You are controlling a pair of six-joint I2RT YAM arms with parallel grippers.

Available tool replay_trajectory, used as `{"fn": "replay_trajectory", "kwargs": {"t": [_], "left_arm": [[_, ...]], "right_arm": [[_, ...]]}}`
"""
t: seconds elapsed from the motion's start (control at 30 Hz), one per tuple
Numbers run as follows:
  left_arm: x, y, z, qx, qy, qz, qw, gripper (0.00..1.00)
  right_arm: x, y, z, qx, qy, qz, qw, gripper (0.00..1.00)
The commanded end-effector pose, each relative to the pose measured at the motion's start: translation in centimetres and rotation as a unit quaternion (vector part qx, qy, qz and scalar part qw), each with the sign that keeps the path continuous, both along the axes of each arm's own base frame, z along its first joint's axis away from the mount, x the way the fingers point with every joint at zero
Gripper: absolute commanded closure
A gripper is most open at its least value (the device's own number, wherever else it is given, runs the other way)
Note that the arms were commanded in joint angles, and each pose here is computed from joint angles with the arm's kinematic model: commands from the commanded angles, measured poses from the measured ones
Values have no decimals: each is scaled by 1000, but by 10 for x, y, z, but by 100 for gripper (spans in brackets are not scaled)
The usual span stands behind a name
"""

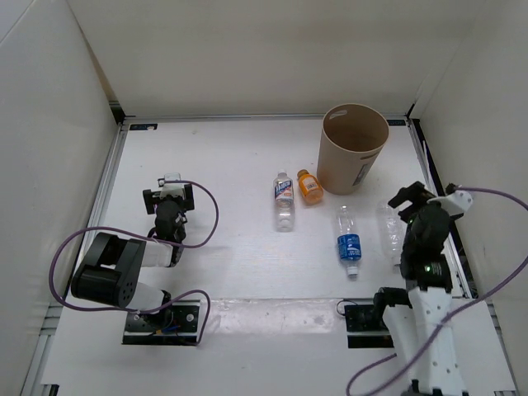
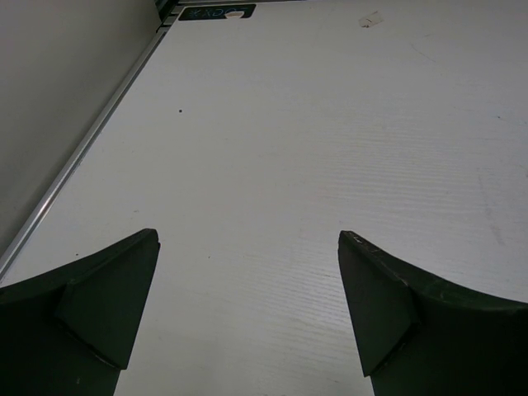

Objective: Put the plastic bottles in the bin

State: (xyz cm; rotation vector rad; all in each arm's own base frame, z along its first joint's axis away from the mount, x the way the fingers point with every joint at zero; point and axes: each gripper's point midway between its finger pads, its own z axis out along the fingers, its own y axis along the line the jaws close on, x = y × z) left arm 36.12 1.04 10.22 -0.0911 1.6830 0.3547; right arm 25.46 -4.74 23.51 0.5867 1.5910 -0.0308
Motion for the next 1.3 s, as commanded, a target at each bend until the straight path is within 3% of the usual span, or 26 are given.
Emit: {"fn": "replay_trajectory", "kwargs": {"t": [0.0, 0.03, 0.07, 0.13, 0.2, 0.5, 1.27], "left_arm": [[2, 1, 9, -5, -15, 3, 1000, 0], [2, 2, 10, -5, -16, 4, 1000, 0], [2, 1, 8, -6, -14, 4, 1000, 0], [2, 1, 7, -4, -12, 3, 1000, 0], [2, 1, 9, -4, -15, 4, 1000, 0], [1, 1, 7, -3, -12, 5, 1000, 0], [1, 1, 7, -3, -13, 9, 1000, 0]], "right_arm": [[4, -5, -50, 66, 126, 11, 990, 10], [8, -19, -42, 95, 120, 8, 988, 10], [21, -9, -69, 145, 171, 57, 973, 10], [26, -30, -69, 212, 191, 62, 956, 10], [39, -27, -97, 285, 249, 87, 922, 10], [53, -11, -161, 263, 369, 82, 888, 10], [65, 7, -178, 119, 500, 62, 856, 13]]}}
